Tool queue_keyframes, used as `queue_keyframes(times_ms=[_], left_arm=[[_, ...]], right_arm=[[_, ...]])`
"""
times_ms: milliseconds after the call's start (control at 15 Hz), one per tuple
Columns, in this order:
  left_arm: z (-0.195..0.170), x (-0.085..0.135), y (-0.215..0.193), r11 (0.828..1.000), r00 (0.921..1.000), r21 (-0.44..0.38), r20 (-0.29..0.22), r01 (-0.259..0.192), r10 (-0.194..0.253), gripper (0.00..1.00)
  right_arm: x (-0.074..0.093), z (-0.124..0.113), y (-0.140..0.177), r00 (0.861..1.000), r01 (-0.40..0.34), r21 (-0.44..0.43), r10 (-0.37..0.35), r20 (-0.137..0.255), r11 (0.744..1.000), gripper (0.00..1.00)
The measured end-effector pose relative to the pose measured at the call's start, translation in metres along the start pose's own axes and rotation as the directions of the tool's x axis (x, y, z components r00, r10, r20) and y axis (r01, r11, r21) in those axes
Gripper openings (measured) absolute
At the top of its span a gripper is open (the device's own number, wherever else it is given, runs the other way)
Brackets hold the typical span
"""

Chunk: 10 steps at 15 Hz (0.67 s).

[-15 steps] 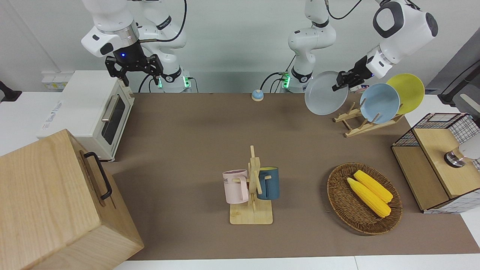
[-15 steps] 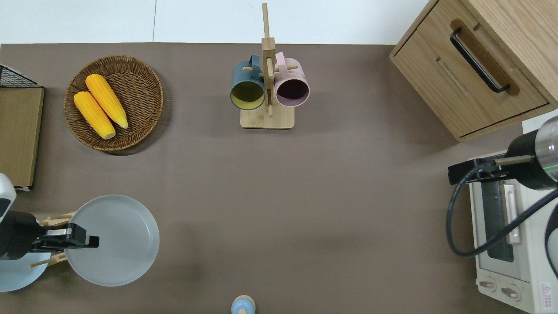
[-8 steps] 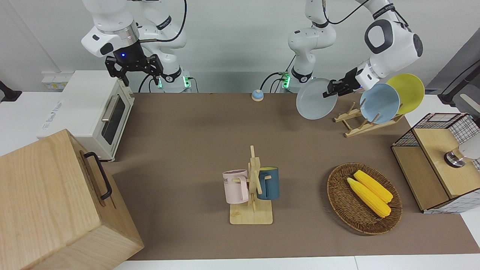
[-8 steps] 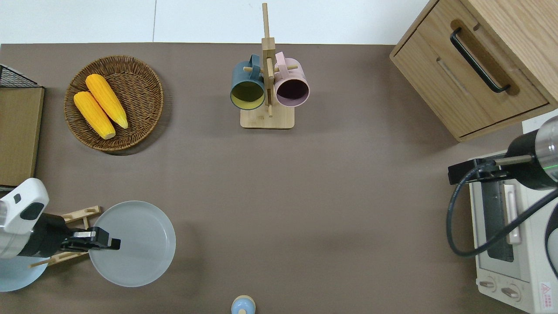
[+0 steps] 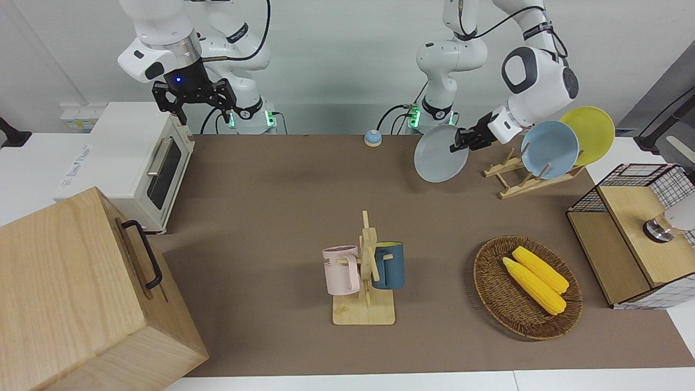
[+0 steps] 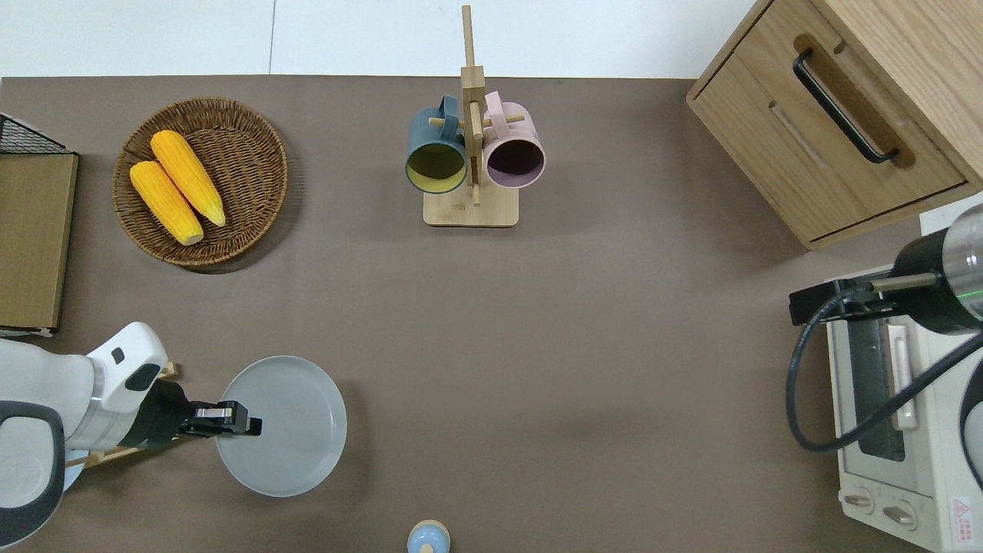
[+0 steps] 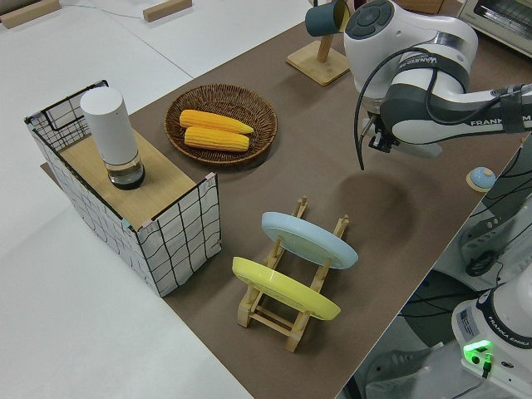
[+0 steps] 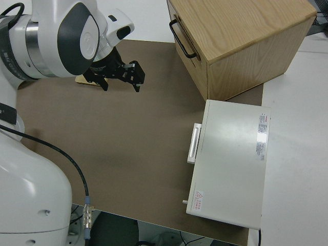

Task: Pick gray plate from low plate rack and place it on table with left arm
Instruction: 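Carry the gray plate away from the rack and lower it onto the table, then set the gray plate flat on the table and open the left gripper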

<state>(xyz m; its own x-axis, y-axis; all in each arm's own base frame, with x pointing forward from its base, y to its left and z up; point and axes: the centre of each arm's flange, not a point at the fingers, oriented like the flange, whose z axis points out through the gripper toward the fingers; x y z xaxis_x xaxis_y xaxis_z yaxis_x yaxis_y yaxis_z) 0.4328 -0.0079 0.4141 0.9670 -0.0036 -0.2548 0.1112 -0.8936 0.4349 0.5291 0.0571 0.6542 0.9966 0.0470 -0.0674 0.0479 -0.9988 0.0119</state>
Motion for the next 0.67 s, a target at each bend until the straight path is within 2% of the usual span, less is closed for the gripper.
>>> queue_keyframes(times_ms=[667], left_arm=[[0.044, 0.000, -0.015, 0.999, 0.9991, 0.025, -0.008, -0.041, 0.041, 0.08]], right_arm=[[0.000, 0.000, 0.000, 1.000, 0.000, 0.000, 0.000, 0.000, 1.000, 0.99]])
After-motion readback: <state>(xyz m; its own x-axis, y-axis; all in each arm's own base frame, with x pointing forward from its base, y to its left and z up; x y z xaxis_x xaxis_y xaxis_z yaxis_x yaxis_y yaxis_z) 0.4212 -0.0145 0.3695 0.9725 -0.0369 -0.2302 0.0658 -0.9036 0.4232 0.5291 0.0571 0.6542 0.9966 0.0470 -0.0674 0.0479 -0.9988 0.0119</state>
